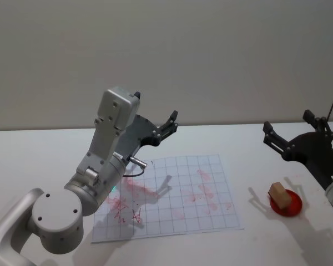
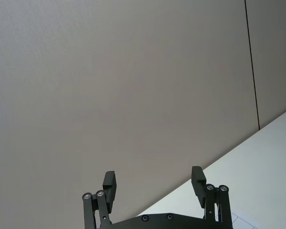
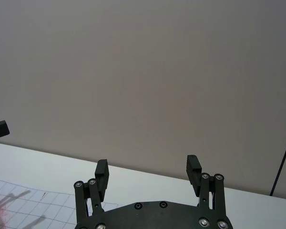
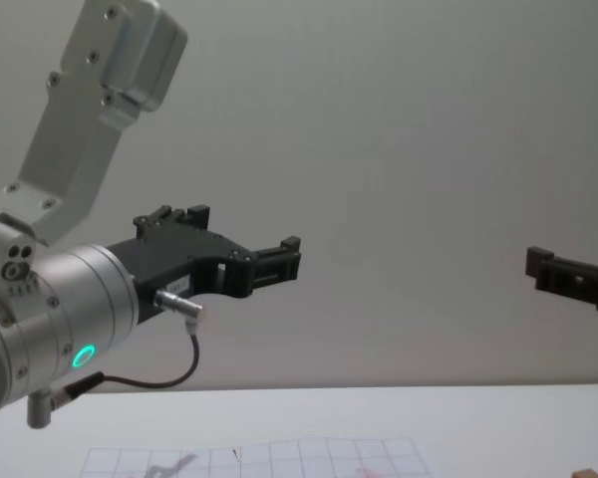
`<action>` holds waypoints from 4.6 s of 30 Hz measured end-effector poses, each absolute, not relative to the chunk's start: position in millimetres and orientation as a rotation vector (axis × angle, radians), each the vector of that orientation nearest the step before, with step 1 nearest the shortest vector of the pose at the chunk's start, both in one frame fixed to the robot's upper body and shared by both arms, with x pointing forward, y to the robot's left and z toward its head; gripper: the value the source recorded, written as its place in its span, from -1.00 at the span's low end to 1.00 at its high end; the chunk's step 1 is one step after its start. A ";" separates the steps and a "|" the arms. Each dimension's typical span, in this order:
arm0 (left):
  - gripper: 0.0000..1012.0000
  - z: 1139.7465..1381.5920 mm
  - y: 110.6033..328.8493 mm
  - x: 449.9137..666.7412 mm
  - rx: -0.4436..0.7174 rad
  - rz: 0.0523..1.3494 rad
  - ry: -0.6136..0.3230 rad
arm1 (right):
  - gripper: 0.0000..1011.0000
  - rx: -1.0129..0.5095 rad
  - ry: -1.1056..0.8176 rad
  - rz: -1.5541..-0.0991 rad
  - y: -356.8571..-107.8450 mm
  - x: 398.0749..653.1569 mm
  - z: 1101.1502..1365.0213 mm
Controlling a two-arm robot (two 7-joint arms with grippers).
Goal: Use the one hand to pick up the stamp and affix it onto the A4 paper.
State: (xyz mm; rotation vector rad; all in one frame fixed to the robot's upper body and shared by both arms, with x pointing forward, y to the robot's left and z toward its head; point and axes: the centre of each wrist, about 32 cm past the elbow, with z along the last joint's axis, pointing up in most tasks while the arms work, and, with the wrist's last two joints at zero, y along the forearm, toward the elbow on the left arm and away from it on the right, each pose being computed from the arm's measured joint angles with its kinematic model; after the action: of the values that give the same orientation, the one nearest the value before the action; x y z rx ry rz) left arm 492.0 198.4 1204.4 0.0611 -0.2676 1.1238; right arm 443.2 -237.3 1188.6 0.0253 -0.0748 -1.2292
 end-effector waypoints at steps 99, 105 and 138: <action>0.98 1204.4 198.4 492.0 0.061 1.124 -0.268 | -0.57 -0.430 0.205 -1.095 -261.6 441.5 1148.0; 0.98 1204.4 198.4 492.0 0.061 1.124 -0.268 | -0.57 -0.421 0.182 -1.093 -262.4 442.5 1149.8; 0.98 1204.4 198.4 492.0 0.061 1.124 -0.268 | -0.56 -0.268 0.037 -0.788 -216.5 499.8 1160.9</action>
State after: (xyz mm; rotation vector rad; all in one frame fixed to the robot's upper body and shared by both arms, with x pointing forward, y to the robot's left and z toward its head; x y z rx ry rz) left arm 492.0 198.4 1204.4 0.0611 -0.2676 1.1237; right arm 499.8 -216.5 1160.9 -0.2677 0.0375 -0.7885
